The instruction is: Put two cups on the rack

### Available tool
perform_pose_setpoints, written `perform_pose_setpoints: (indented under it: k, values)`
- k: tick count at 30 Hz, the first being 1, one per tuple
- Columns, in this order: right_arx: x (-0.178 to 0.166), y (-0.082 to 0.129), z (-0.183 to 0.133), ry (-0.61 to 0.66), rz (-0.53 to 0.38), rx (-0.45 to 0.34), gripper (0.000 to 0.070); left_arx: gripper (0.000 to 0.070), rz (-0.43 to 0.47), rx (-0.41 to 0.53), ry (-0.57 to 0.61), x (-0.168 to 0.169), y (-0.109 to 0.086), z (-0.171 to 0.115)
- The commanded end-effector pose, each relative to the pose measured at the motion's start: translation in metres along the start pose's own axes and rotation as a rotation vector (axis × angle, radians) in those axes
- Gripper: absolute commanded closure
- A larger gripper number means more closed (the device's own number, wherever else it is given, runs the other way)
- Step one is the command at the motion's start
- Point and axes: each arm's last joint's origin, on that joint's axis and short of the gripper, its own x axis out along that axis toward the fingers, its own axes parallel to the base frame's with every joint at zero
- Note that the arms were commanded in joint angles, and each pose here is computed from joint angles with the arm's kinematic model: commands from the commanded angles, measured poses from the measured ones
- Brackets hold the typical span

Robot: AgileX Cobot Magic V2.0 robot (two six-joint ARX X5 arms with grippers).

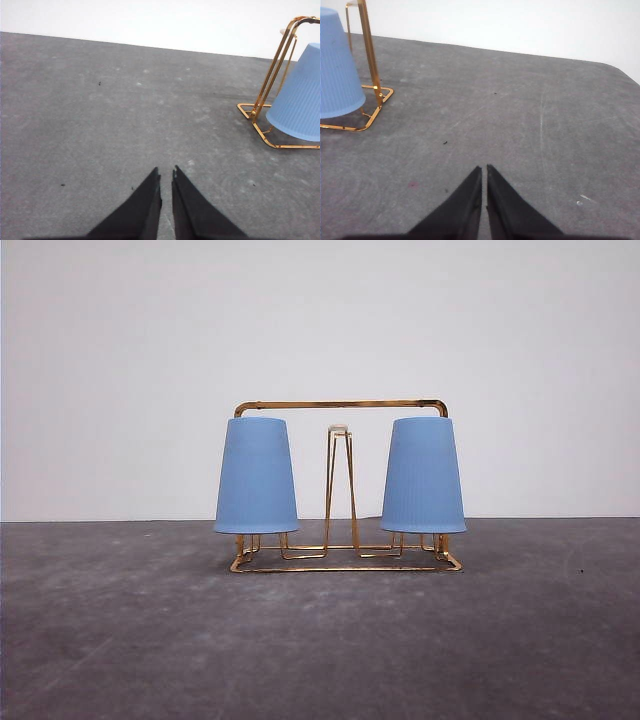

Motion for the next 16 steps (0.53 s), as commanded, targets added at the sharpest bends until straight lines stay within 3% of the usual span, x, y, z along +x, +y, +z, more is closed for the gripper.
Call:
perform_pose_setpoints:
  k: [1,16]
  values:
    - [0.0003,0.0,0.0002,-0.01,0.0,0.008,0.0685,0.0675,0.003,0.0,0.016,0.0013,0.0006,-0.0047]
    - [0.0003,0.0,0.0002,-0.01,0.0,0.008,0.0685,0.0675,0.003,0.0,0.016,0.0013,0.0006,-0.0047]
